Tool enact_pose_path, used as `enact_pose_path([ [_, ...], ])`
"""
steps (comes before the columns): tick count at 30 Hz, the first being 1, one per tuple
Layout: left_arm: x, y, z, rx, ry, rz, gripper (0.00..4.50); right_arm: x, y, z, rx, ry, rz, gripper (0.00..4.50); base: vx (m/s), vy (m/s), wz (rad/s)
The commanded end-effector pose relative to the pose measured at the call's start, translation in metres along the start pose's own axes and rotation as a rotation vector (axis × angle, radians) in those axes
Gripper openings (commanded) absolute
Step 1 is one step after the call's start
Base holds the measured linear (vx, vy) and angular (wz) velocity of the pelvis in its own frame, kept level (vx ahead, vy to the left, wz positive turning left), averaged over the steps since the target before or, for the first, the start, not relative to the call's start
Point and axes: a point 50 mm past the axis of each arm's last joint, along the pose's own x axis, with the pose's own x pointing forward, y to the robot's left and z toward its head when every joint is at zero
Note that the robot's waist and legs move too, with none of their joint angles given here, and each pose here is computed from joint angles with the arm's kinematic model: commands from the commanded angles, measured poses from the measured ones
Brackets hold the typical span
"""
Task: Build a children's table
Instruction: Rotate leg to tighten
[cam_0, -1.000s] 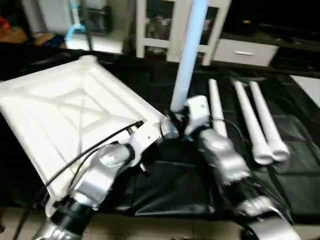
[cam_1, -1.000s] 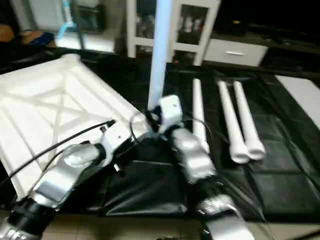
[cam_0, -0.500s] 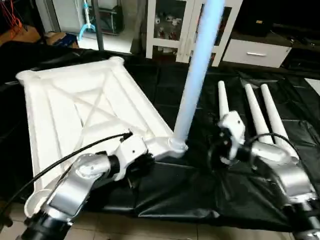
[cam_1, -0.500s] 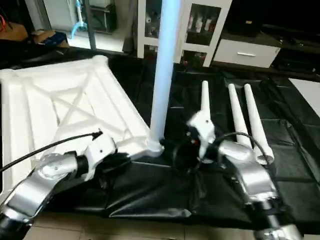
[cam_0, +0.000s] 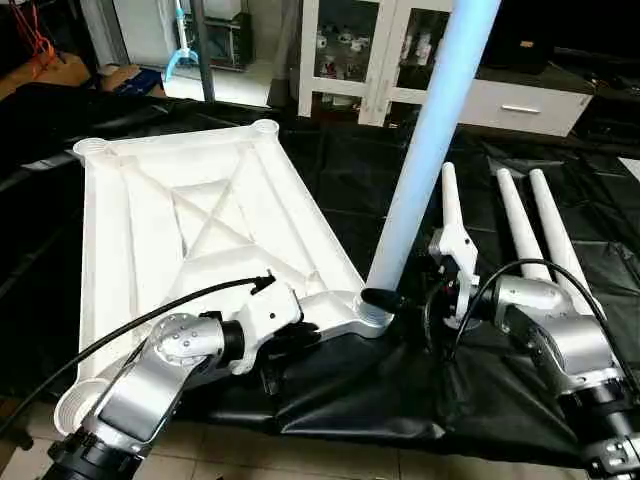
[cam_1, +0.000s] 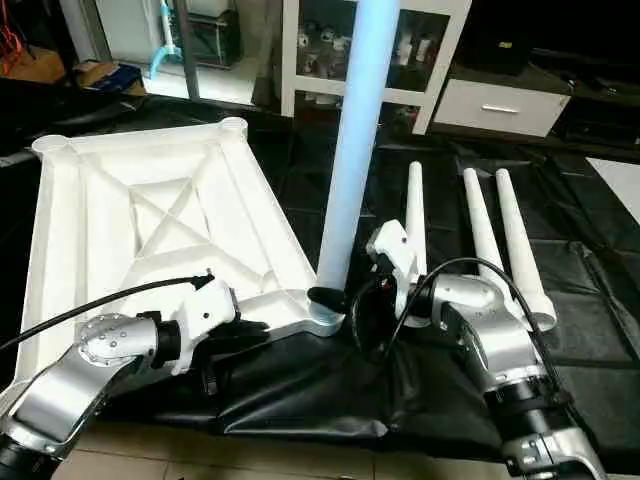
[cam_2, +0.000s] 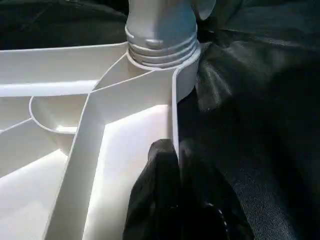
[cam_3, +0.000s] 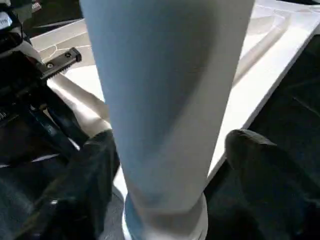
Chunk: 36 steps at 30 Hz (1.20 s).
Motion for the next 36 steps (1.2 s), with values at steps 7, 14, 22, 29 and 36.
enact_pose_path([
  [7,0.006,-0.007,0.006,-0.005,-0.047,-0.047,0.00,-0.005,-0.004,-0.002,0.016,0.018,0.021,2.78,0.000,0.000,0.00],
  [14,0.006,-0.006,0.004,0.001,-0.033,-0.048,0.00,-0.005,-0.004,-0.004,0.038,0.020,0.023,2.09,0.000,0.000,0.00],
  [22,0.010,-0.002,0.002,0.003,0.033,0.015,0.00,0.026,-0.008,-0.018,0.075,0.073,-0.192,1.90,0.000,0.000,0.00],
  [29,0.032,0.018,0.015,-0.120,0.085,0.256,0.00,0.080,-0.015,-0.015,0.179,0.070,-0.568,1.88,-0.014,0.004,-0.03],
  [36,0.055,0.029,0.035,-0.246,0.055,0.405,0.00,0.120,-0.012,0.000,0.267,0.041,-0.804,1.87,-0.008,0.003,-0.02],
])
